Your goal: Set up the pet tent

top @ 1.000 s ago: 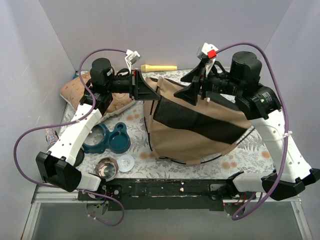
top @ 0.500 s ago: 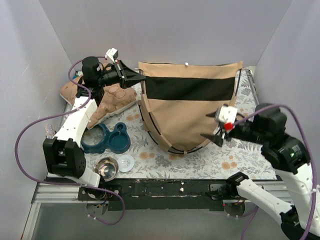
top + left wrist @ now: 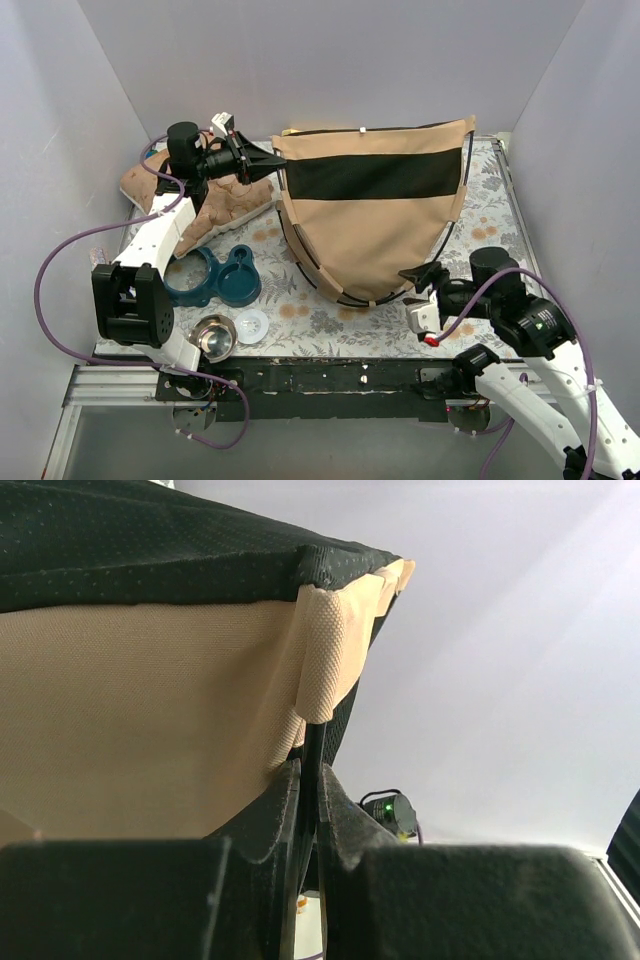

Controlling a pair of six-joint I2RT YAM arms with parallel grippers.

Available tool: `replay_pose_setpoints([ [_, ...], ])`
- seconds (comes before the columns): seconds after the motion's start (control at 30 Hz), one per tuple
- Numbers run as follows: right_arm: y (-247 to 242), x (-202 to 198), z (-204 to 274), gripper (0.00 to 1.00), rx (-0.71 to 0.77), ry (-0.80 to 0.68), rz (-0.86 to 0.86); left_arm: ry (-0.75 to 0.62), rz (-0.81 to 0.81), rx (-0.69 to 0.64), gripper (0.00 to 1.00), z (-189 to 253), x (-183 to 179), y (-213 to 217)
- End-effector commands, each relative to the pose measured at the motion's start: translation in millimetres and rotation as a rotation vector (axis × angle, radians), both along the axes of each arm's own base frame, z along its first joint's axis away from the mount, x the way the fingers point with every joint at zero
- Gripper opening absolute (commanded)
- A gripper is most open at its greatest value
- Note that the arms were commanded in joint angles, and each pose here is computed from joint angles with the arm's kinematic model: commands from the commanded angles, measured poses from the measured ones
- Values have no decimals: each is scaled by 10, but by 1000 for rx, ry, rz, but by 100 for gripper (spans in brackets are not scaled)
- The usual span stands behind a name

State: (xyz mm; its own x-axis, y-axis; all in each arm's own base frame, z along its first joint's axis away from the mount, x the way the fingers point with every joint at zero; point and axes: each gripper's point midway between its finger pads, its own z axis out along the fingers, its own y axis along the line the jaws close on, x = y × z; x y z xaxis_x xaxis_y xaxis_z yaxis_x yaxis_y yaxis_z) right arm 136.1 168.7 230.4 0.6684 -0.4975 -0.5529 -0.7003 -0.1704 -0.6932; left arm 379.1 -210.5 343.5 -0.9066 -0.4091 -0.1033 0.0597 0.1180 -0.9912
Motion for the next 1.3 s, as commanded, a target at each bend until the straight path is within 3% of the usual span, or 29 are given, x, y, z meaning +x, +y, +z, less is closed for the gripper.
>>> replay_pose_setpoints([
  [0.0,42,-136,-67,67,-51,-132,176,67,6,-1,0,-96,-69,38],
  [0.23,58,-38,-388,65,-111,-217,224,93,23,11,0,-178,-47,88],
  [0.37,95,89,-521,59,-133,-304,239,100,19,15,0,-220,-59,88],
  [0.47,127,225,-526,43,-123,-449,229,97,19,17,0,-224,-60,88],
  [0.6,187,330,-386,29,-57,-638,205,116,20,19,0,-291,-63,110],
  [0.63,195,339,-353,12,-49,-647,202,114,18,18,0,-295,-61,114],
  [0.67,199,343,-293,2,-39,-646,196,105,14,16,0,-279,-68,112],
  [0.73,210,338,-122,1,1,-616,173,81,7,12,7,-230,-65,113],
  [0.8,211,347,135,1,62,-586,127,34,-7,16,27,-138,-63,118],
  [0.93,227,220,719,1,193,-424,83,-247,-34,80,94,140,-4,246],
  [0.97,233,207,884,1,226,-371,63,-287,-17,109,98,206,49,328],
  [1.07,249,253,1422,1,337,-257,-20,-457,81,198,98,509,265,690],
  [1.27,336,862,1907,1,455,-40,-290,-608,227,297,98,937,425,1183],
])
